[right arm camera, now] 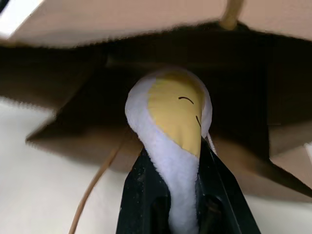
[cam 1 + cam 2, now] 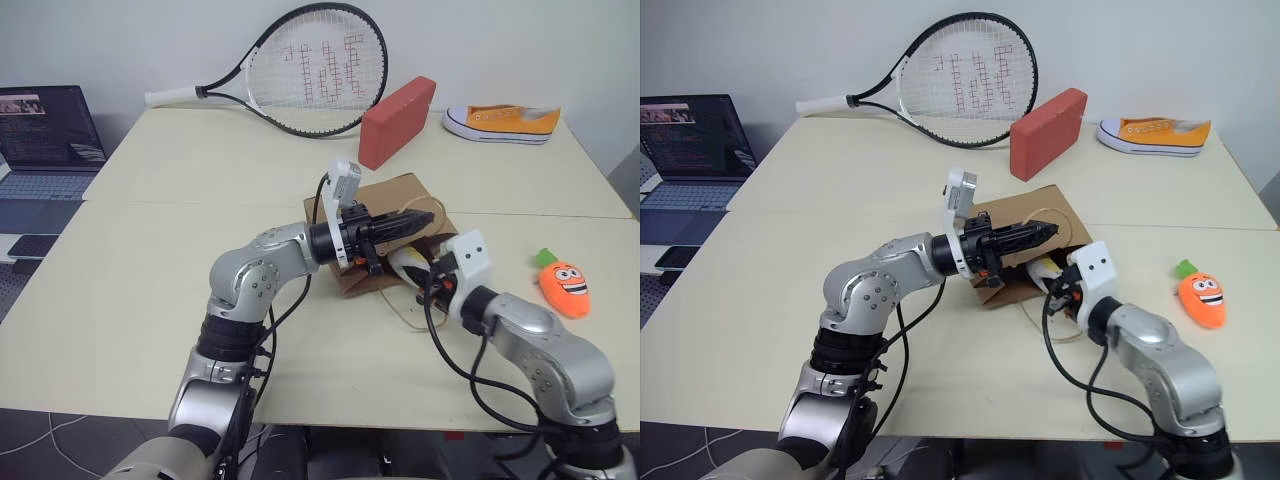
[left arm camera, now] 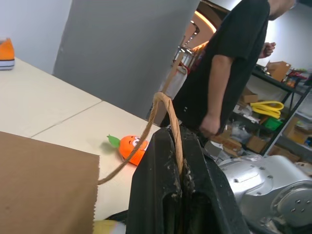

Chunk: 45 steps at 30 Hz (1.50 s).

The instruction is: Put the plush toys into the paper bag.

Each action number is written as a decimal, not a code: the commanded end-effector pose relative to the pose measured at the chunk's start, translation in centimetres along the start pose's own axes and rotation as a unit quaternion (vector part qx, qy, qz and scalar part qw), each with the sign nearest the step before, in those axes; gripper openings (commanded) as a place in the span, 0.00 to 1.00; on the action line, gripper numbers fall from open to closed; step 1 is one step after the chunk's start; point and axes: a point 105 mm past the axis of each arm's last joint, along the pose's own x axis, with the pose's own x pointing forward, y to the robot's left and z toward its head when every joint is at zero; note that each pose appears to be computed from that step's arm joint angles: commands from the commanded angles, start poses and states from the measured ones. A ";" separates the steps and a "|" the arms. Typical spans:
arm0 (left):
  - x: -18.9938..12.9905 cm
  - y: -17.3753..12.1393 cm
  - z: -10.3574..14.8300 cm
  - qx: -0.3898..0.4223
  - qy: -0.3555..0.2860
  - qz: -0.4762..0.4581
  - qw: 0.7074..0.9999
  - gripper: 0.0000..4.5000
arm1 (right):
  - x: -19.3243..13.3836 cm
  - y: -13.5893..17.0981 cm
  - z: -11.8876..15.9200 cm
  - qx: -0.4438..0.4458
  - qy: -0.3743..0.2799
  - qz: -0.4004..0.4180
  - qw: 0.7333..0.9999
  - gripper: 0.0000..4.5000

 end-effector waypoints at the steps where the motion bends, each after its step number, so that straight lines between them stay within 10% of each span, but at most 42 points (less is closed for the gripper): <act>1: 0.2 -1.2 1.5 0.011 -0.019 -0.025 0.999 0.00 | 1.4 0.1 1.4 0.039 -0.036 -0.021 0.998 0.01; 14: -0.3 -0.6 2.1 0.005 -0.021 -0.013 1.000 0.00 | 4.5 3.1 2.5 0.175 -0.057 0.028 0.982 0.01; 33: -1.9 0.2 3.6 0.011 -0.037 -0.019 0.999 0.00 | 6.0 5.2 1.5 0.149 -0.030 0.057 0.987 0.01; 45: -2.2 0.3 1.9 0.011 -0.011 -0.017 1.000 0.00 | 4.9 4.9 2.5 0.095 -0.056 0.065 0.992 0.95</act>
